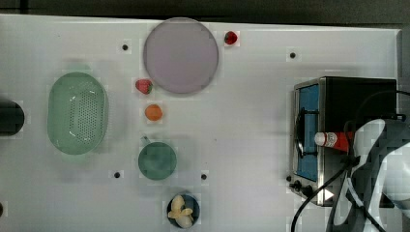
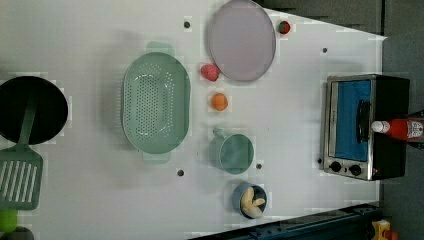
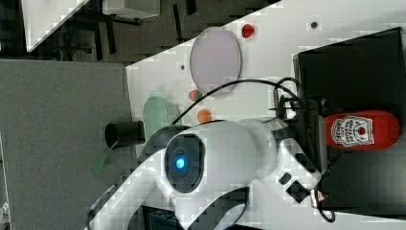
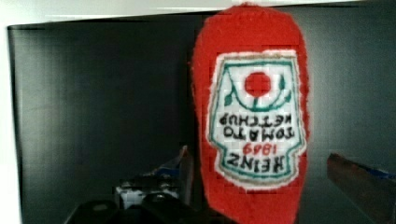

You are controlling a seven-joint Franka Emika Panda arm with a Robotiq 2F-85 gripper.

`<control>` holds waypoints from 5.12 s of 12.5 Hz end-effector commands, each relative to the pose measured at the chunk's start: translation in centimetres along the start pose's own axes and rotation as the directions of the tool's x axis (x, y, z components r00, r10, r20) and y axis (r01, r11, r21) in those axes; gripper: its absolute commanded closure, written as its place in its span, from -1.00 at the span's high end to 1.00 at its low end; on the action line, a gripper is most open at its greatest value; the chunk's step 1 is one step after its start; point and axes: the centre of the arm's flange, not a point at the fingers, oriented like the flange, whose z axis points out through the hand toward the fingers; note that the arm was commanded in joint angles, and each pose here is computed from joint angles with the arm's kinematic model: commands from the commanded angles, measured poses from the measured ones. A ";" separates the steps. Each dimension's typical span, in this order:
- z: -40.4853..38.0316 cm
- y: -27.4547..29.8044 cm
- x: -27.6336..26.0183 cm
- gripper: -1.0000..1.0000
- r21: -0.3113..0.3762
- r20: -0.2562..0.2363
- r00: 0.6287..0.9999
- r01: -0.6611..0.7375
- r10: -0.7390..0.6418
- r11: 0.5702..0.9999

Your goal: Pick Ketchup from oven and place it on table.

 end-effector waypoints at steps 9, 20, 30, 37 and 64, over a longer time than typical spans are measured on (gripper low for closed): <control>-8.0 -2.8 -0.4 0.26 0.110 0.022 0.996 0.081 -0.084 0.991; -13.0 -9.1 -33.3 0.26 0.028 0.152 0.749 0.648 -0.644 0.761; 10.6 -3.7 -39.0 0.26 -0.014 0.091 0.700 0.712 -0.708 0.702; 14.0 -3.7 -40.5 1.00 0.035 0.068 0.712 0.698 -0.699 0.715; -25.5 -4.4 -36.7 1.00 0.013 0.077 0.788 0.612 -0.611 0.791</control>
